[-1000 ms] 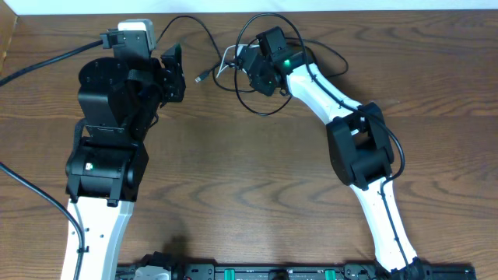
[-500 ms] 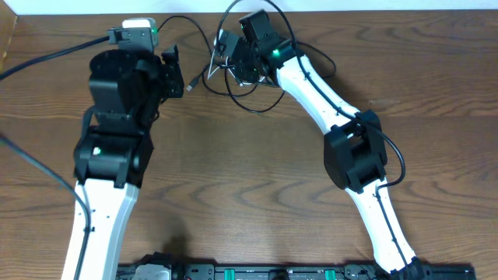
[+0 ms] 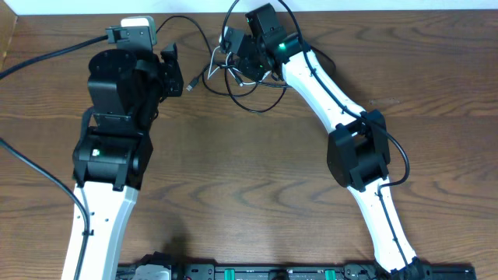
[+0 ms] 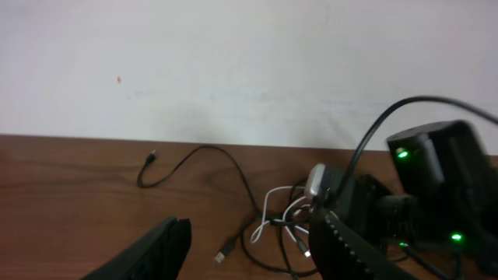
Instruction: Untangle cables
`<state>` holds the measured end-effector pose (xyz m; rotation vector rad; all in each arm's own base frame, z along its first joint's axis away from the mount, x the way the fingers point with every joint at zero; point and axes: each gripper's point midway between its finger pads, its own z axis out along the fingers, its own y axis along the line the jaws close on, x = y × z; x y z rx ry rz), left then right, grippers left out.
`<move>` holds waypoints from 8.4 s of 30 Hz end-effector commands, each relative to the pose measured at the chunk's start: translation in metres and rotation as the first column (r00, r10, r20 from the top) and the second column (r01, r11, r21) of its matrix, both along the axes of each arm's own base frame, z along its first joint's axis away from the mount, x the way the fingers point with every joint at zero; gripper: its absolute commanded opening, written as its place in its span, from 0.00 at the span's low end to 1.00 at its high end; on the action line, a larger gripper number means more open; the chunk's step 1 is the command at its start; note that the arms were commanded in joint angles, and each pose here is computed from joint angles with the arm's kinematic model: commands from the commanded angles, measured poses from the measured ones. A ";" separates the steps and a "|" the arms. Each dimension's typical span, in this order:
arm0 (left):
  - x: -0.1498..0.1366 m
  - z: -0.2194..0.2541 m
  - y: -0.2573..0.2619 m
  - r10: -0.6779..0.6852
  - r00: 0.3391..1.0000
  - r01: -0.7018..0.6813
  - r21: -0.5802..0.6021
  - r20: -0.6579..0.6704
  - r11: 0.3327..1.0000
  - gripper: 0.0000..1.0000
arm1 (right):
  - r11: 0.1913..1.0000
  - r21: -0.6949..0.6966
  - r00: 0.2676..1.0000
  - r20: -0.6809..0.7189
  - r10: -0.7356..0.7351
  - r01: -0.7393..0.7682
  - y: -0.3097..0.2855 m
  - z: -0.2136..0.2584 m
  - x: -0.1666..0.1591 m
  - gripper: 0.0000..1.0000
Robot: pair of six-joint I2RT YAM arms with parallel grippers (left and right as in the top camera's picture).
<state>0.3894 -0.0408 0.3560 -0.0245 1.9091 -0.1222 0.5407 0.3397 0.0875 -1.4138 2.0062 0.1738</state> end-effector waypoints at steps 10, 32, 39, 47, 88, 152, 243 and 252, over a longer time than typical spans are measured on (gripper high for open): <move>-0.008 0.023 -0.006 -0.038 0.997 0.039 -0.009 0.061 0.999 0.56 | 0.995 -0.083 0.994 -0.094 0.049 -0.057 -0.015 -0.050 -0.014 0.47; -0.012 0.030 -0.005 -0.035 0.996 0.037 -0.018 0.080 0.999 0.56 | 0.991 -0.117 0.988 -0.149 0.040 -0.058 -0.027 -0.081 -0.017 0.05; -0.012 0.029 -0.005 -0.034 0.996 0.036 -0.017 0.077 0.999 0.56 | 0.999 0.012 0.992 -0.116 0.043 -0.041 -0.005 -0.054 -0.007 0.01; -0.011 0.026 0.006 0.023 0.998 -0.023 0.005 0.066 1.000 0.56 | 0.995 0.099 0.999 -0.040 0.033 -0.029 0.009 -0.005 0.010 0.01; 0.083 -0.088 -0.002 -0.004 0.991 0.011 0.052 -0.133 0.999 0.56 | 0.957 0.214 0.967 0.203 0.154 -0.198 0.000 0.297 -0.135 0.01; -0.003 -0.035 -0.073 -0.500 0.862 0.502 0.011 -0.087 0.865 0.08 | 0.971 0.214 0.987 0.139 0.079 -0.108 -0.048 0.284 -0.106 0.01; -0.054 0.138 0.085 -0.048 0.972 0.037 0.051 0.231 0.998 0.08 | 0.982 0.173 0.997 0.017 -0.075 0.071 -0.150 0.251 -0.064 0.99; -0.031 0.106 0.055 -0.144 0.982 0.144 0.007 0.126 0.990 0.09 | 0.965 0.240 0.994 -0.002 0.106 -0.102 -0.098 0.242 -0.079 0.99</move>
